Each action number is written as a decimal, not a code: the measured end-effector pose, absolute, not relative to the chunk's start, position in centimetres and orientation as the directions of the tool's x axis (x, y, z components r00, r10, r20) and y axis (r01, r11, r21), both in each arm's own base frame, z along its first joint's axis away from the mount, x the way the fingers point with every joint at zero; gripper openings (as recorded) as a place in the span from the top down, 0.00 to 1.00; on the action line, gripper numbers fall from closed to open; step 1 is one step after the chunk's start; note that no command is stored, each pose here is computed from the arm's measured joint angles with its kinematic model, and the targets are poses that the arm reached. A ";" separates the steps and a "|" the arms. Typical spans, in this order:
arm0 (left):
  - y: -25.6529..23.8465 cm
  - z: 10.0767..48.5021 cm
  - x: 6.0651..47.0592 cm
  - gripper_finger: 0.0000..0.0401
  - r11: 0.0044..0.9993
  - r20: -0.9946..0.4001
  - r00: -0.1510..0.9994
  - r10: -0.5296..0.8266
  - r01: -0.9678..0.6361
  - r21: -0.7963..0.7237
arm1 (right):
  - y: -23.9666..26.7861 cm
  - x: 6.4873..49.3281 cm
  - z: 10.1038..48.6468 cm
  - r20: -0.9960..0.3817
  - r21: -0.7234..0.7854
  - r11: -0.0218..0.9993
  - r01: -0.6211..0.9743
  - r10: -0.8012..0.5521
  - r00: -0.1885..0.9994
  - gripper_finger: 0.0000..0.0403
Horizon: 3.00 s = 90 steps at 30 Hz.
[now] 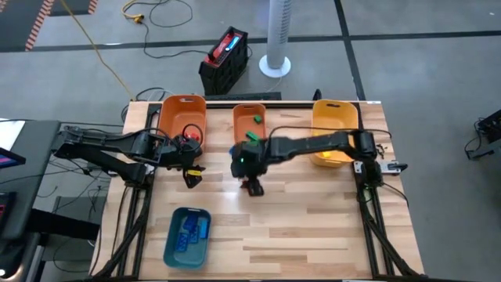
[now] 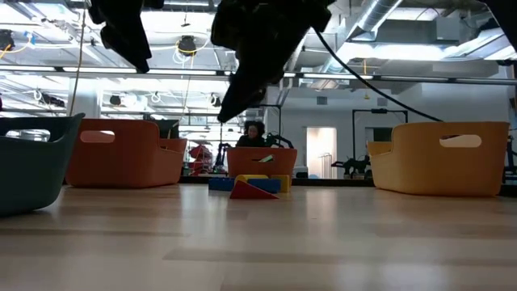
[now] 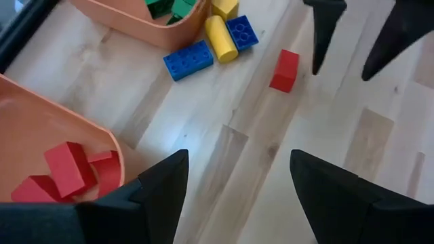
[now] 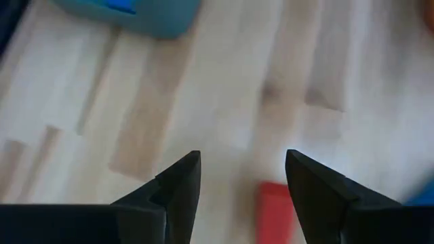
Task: Sort blocks
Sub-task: Put the red block into the left orange bin
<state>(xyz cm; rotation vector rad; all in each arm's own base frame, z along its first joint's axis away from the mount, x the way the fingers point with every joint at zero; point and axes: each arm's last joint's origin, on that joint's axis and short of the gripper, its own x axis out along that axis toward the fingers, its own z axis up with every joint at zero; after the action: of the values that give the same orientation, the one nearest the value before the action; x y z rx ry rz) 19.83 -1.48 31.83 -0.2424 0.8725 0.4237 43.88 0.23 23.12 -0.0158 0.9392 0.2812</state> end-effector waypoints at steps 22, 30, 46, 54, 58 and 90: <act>-1.6 31.8 19.8 0.37 0.895 -0.793 0.570 0.216 -0.441 -0.073 | -1.3 42.0 16.4 -0.816 0.120 0.983 -0.140 0.178 0.549 0.45; -1.6 31.8 19.8 0.37 0.894 -0.793 0.570 0.217 -0.442 -0.073 | -1.4 41.8 15.9 -0.804 0.100 0.984 -0.148 0.167 0.570 0.43; -1.6 31.8 19.8 0.37 0.896 -0.792 0.570 0.220 -0.439 -0.067 | -1.9 42.1 15.6 -0.771 0.010 0.986 -0.165 0.113 0.627 0.42; -1.6 31.8 19.8 0.37 0.896 -0.792 0.570 0.220 -0.438 -0.066 | -1.1 41.1 13.8 -0.773 0.041 0.988 -0.152 0.128 0.621 0.42; -1.6 31.8 19.8 0.37 0.898 -0.792 0.570 0.220 -0.436 -0.064 | -0.7 40.6 13.0 -0.785 0.047 0.986 -0.160 0.135 0.604 0.43; -1.9 31.4 20.0 0.37 0.911 -0.783 0.584 0.212 -0.408 -0.058 | -2.0 43.1 22.6 -0.584 0.102 0.993 -0.062 0.110 0.804 0.68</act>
<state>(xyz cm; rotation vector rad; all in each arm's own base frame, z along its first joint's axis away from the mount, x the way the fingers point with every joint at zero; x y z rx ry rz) 20.00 -1.94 31.40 -0.2432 0.8760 0.3656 43.12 -2.00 22.64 0.0794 0.6297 0.0921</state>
